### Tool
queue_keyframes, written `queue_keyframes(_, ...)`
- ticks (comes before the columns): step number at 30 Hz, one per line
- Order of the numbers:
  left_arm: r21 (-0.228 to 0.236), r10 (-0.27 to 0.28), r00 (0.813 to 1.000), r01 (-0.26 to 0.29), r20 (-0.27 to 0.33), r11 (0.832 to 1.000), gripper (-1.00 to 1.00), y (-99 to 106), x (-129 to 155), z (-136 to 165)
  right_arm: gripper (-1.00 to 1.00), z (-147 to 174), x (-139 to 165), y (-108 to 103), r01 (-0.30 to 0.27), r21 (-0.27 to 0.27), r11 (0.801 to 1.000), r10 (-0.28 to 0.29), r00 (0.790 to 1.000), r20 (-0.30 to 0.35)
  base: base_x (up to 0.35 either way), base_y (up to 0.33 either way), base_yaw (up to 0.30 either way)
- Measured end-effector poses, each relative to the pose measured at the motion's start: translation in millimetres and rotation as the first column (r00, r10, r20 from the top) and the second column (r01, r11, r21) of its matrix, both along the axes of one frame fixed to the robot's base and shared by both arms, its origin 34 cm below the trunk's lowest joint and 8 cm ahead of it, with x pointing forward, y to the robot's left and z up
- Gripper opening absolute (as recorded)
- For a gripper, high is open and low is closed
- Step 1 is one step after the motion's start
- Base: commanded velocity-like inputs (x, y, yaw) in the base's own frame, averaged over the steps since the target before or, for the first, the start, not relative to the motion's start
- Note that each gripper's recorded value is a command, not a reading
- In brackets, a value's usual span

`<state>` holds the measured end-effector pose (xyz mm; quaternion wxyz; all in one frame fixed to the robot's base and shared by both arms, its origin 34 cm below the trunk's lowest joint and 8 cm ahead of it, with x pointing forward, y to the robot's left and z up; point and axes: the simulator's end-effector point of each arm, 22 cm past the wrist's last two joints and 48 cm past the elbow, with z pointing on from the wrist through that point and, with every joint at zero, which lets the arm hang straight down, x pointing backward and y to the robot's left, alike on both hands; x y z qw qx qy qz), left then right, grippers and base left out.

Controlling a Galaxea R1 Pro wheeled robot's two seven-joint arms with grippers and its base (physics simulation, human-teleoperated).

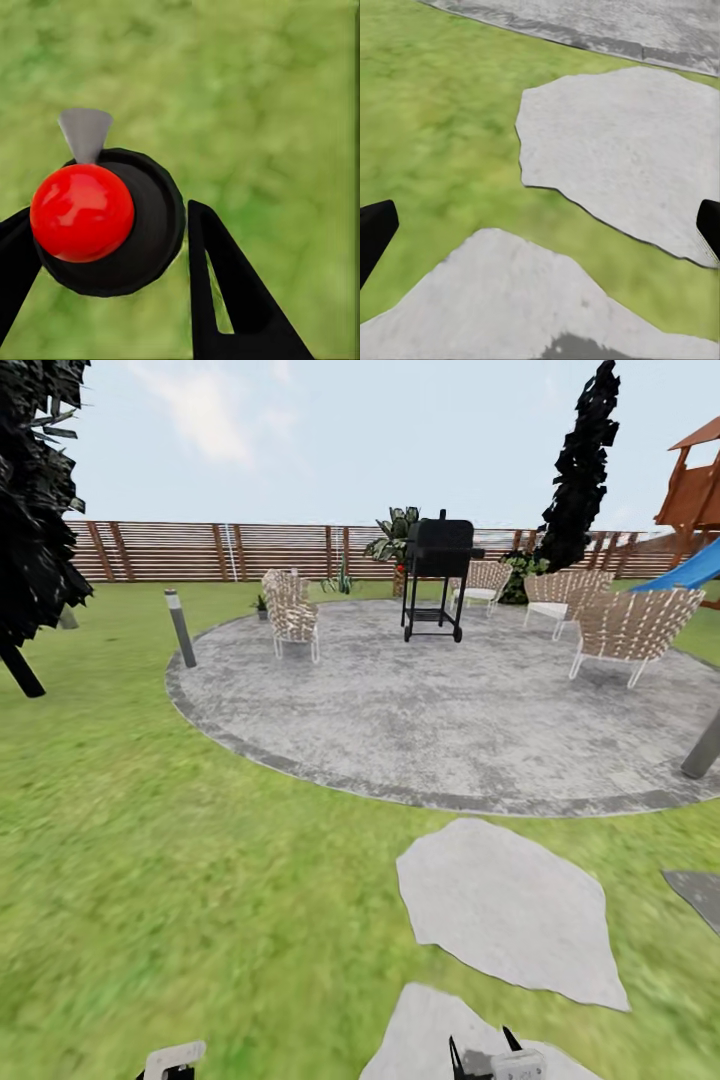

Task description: Pick up the pesticide atomizer in the garden and spray insectifuge to fully cover both potted plants in the garden.

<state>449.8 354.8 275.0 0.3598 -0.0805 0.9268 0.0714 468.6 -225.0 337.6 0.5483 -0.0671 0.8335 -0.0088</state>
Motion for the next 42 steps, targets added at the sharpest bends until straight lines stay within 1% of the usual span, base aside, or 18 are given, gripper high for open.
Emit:
queue_keyframes(10,0.0,0.0,1.0,0.0,0.001,1.0,-1.0,0.1,0.5,0.3,1.0,-0.1,0.1,-4.8,0.002,-0.007,1.0,-0.002,1.0,0.0,0.338,-0.079,0.0)
queue_keyframes(29,0.001,0.0,1.0,0.0,0.0,1.0,-1.0,0.7,-0.3,0.1,1.0,1.8,2.3,-7.8,0.001,-0.012,1.0,0.0,1.0,0.009,0.338,-0.079,0.0)
queue_keyframes(42,0.001,0.002,1.0,-0.002,-0.002,1.0,-1.0,0.5,-1.8,-0.6,1.0,0.2,0.3,-8.0,0.005,-0.011,1.0,-0.005,1.0,0.002,0.338,-0.079,0.0)
